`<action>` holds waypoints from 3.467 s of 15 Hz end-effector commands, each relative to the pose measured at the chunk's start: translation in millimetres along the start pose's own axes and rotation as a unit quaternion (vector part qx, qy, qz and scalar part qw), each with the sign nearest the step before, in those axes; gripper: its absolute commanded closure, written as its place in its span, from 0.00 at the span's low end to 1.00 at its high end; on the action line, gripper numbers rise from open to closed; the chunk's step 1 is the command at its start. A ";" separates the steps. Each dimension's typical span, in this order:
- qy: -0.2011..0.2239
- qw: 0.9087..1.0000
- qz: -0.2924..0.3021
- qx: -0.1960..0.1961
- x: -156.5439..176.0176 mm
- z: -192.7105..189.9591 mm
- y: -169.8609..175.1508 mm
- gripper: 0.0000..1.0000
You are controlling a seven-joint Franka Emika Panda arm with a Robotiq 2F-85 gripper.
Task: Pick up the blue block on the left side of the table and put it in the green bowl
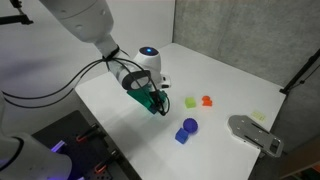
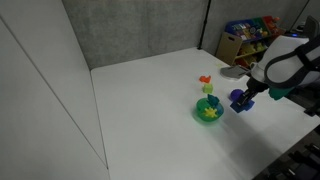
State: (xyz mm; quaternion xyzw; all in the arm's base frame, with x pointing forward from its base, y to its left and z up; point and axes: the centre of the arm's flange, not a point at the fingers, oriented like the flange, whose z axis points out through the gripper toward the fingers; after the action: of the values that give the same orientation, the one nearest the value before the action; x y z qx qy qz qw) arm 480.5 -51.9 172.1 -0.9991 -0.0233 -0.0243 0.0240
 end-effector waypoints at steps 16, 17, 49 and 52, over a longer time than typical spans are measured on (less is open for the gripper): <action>0.069 0.997 -0.036 0.003 33.6 21.8 -63.2 0.68; 0.068 0.997 -0.037 0.002 33.8 26.8 -61.3 0.68; 0.077 0.996 -0.053 0.003 56.0 23.0 -77.8 0.00; 0.054 0.998 -0.040 0.012 61.5 10.6 -74.3 0.00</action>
State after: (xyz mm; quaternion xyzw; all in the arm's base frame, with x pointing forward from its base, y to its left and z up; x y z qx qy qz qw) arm 530.7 29.5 147.4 -0.9917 -0.0774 -0.0985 0.0304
